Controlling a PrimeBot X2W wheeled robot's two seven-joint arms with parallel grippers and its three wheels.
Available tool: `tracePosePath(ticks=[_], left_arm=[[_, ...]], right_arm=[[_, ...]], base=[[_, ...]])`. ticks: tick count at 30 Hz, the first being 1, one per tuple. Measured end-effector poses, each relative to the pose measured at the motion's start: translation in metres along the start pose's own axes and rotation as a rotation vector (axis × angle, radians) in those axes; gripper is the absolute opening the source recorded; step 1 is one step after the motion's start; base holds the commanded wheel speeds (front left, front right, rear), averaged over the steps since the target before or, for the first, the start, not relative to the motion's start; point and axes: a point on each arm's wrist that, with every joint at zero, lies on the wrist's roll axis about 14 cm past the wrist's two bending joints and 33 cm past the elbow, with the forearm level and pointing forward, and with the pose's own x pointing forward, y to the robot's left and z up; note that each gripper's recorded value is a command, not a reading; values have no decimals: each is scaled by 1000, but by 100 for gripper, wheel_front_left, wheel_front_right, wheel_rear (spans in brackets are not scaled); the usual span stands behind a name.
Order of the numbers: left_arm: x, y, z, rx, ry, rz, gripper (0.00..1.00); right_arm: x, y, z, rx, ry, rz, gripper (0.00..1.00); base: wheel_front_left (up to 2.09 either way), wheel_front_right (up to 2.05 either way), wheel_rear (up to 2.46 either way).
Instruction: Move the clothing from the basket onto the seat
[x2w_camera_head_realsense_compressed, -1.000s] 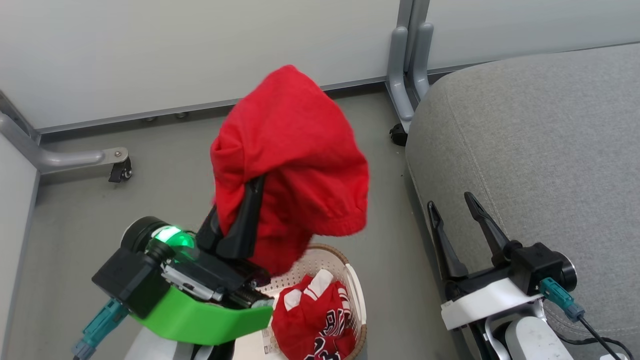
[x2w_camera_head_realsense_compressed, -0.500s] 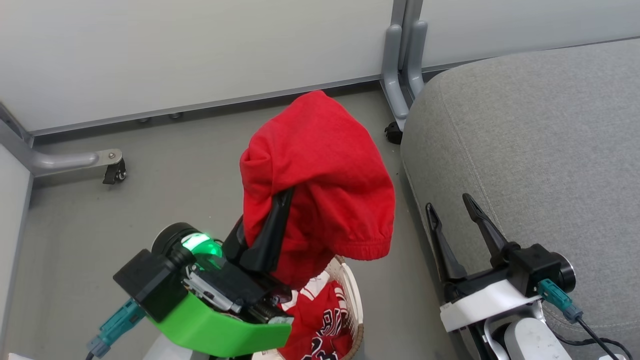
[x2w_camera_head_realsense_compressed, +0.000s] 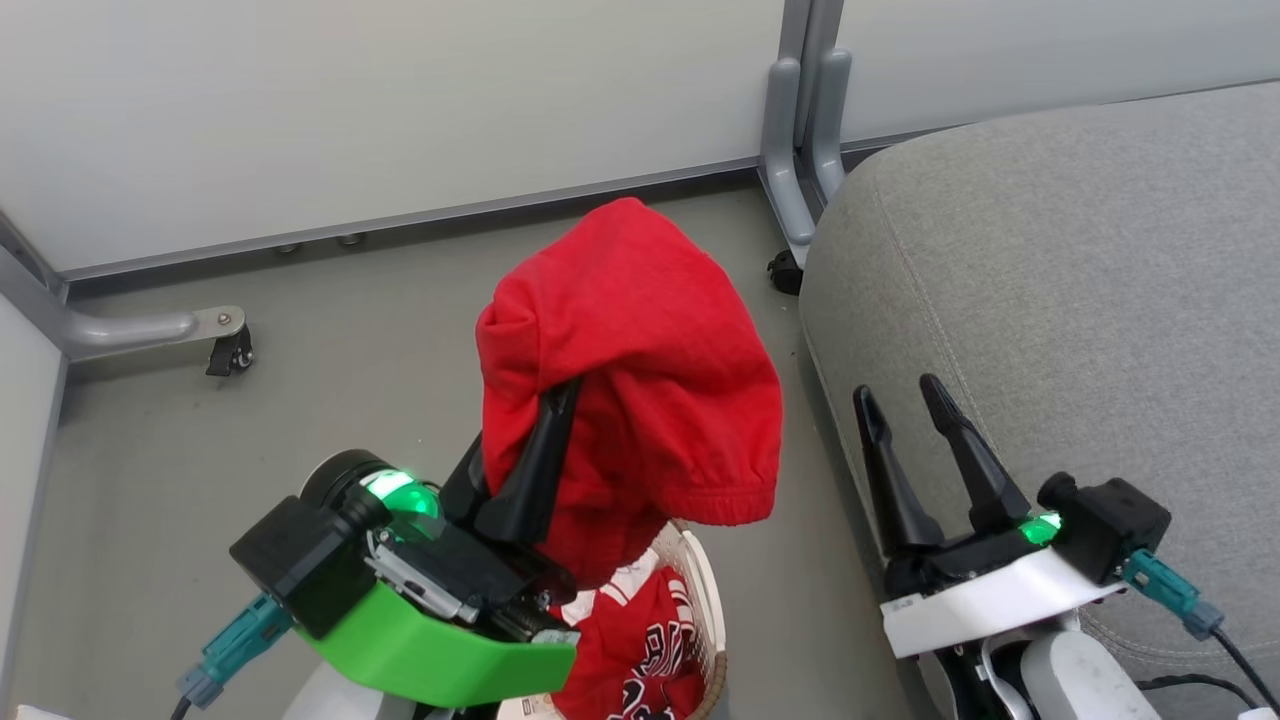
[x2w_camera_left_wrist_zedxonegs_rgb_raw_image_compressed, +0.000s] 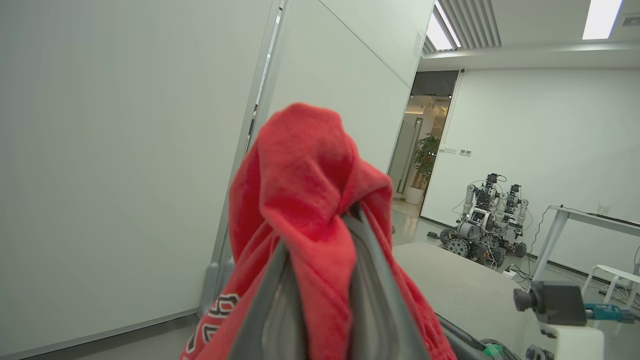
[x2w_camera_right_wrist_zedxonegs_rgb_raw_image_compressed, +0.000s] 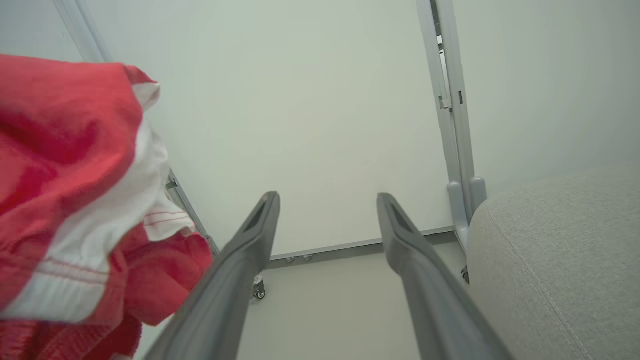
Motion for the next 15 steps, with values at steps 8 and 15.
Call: tracePosePath(ticks=[8, 15], left_arm=[[-2, 4, -6, 6, 26, 1, 0], [-5, 6, -12, 13, 49, -1, 0]], right_arm=[[1, 30, 20, 144, -37, 125, 100], [-3, 64, 26, 205, -21, 268, 100]], base=[[0, 0, 0], [0, 0, 0]])
